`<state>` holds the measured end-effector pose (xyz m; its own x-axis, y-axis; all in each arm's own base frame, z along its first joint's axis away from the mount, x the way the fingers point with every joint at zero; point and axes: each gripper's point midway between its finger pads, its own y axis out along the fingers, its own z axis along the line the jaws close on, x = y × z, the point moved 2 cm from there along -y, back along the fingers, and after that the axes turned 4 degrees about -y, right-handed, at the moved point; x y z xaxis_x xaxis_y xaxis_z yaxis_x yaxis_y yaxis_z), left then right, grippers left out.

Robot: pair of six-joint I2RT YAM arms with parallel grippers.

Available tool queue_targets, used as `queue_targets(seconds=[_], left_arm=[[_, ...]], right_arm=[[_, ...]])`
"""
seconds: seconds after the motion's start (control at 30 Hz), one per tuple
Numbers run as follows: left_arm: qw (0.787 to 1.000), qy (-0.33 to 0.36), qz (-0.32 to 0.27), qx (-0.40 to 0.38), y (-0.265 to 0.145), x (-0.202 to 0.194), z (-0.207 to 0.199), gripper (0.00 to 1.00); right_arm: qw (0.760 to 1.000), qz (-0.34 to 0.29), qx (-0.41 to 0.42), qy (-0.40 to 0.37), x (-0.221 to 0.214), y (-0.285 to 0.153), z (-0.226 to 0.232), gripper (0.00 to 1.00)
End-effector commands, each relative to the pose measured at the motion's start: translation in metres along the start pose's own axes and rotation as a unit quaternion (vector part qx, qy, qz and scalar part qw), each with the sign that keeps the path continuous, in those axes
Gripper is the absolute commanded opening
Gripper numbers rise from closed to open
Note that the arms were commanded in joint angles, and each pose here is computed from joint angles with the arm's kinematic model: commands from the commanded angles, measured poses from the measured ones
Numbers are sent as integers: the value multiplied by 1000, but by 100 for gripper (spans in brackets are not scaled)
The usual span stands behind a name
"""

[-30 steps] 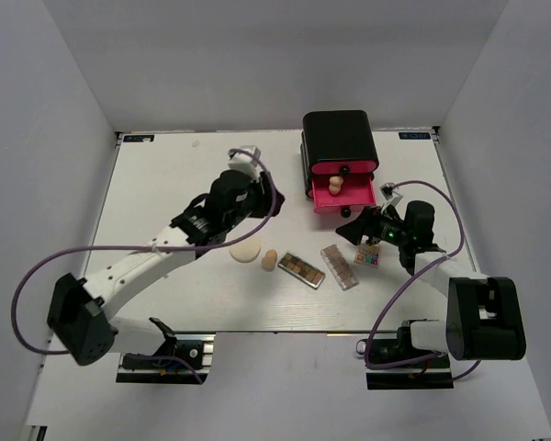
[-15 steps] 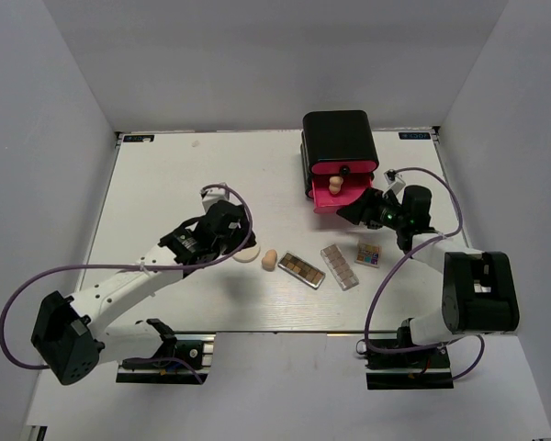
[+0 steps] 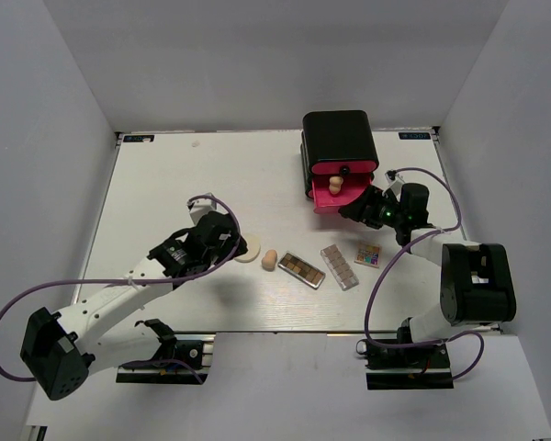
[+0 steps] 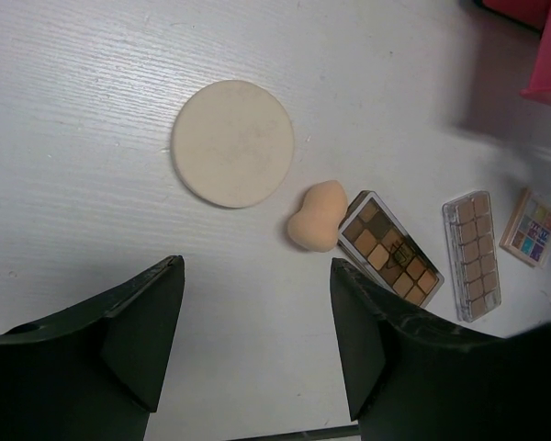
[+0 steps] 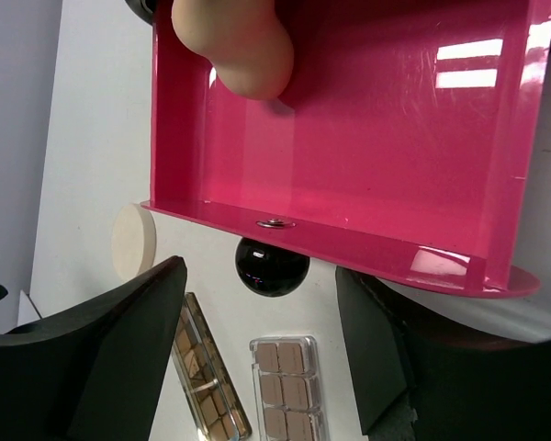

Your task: Organize the makeup

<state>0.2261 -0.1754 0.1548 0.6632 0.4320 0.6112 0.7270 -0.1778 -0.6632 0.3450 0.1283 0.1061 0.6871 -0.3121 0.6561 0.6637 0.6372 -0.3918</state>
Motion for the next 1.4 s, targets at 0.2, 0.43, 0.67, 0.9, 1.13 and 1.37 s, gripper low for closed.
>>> queue_targets(seconds=[0.2, 0.43, 0.67, 0.9, 1.13, 1.37], left_arm=[[1000, -6, -6, 6, 3, 3, -1, 75], [1000, -6, -2, 8, 7, 0, 0, 75], [1000, -1, 5, 25, 17, -6, 8, 78], [999, 10, 8, 36, 25, -7, 6, 80], [998, 26, 11, 47, 34, -8, 6, 85], [997, 42, 7, 57, 40, -4, 6, 88]], right_arm=[[1000, -9, 6, -29, 6, 4, -2, 60], [999, -2, 24, -36, 3, 7, 0, 37], [999, 3, 33, -42, -5, 1, 4, 24], [999, 19, 35, -29, -26, -12, 7, 23], [999, 28, 31, -20, -38, -21, 8, 22], [999, 38, 30, -16, -48, -26, 9, 22]])
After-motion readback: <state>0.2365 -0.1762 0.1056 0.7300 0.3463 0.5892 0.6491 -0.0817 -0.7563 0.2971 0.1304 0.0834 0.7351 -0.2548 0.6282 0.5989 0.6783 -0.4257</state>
